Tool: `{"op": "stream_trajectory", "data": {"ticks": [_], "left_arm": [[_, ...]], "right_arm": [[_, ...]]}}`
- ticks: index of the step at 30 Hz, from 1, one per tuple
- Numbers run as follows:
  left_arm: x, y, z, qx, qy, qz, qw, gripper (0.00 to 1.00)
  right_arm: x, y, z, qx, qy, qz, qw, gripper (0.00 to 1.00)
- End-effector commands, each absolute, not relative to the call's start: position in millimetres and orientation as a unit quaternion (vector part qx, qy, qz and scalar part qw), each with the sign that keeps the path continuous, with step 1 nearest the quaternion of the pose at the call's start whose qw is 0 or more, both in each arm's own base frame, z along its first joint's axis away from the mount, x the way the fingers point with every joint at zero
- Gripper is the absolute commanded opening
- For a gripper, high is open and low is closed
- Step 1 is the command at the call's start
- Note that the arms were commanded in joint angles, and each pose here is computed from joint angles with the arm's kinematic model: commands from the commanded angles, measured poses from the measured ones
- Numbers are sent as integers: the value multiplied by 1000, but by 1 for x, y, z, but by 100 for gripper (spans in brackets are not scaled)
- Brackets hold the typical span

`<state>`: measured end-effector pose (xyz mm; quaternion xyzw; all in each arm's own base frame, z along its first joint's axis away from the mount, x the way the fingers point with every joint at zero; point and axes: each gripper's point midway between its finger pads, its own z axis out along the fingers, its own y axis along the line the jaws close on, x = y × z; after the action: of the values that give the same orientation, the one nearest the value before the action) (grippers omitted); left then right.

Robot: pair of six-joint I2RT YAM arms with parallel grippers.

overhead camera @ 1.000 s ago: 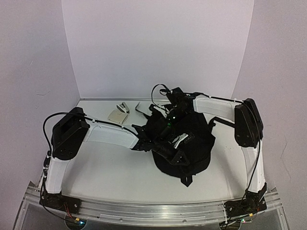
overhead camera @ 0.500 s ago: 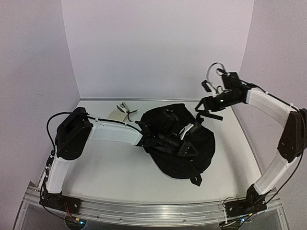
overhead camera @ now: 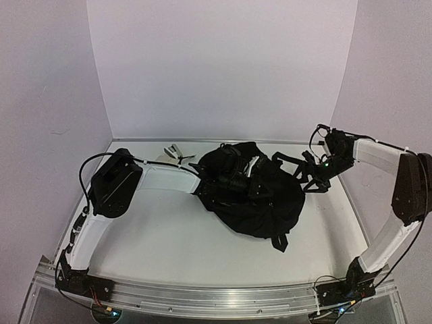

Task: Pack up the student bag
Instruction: Zip the student bag at the center of the board.

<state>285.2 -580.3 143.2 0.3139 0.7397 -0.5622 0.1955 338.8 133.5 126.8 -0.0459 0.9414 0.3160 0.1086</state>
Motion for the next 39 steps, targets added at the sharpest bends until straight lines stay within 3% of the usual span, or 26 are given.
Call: {"op": "stream_trajectory", "data": {"ticks": [1, 3, 6, 8, 12, 13, 21, 27, 32, 39], "left_arm": [[337, -581, 217, 295, 698, -574, 310, 0], [335, -584, 221, 303, 692, -579, 306, 0], [324, -583, 220, 317, 687, -581, 299, 0], [313, -580, 216, 330, 684, -582, 291, 0], [290, -574, 198, 347, 696, -571, 262, 0], [286, -570, 191, 342, 703, -570, 254, 0], [285, -540, 143, 287, 756, -541, 232, 0], [295, -524, 148, 269, 766, -527, 251, 0], [295, -529, 159, 282, 755, -535, 253, 0], [311, -512, 161, 255, 762, -531, 268, 0]], "right_arm": [[322, 142, 121, -23, 929, 364, 57, 92], [322, 145, 116, -23, 926, 375, 47, 91], [326, 148, 111, -20, 922, 385, 34, 78], [329, 151, 109, -22, 919, 392, 30, 59], [344, 147, 105, -18, 919, 392, 31, 6], [348, 140, 103, -11, 923, 383, 35, 0], [361, 90, 84, 35, 937, 344, 53, 0], [367, 50, 65, 53, 947, 311, 64, 0], [368, 61, 87, 33, 933, 346, 93, 0], [382, 24, 87, 45, 954, 271, 122, 0]]}}
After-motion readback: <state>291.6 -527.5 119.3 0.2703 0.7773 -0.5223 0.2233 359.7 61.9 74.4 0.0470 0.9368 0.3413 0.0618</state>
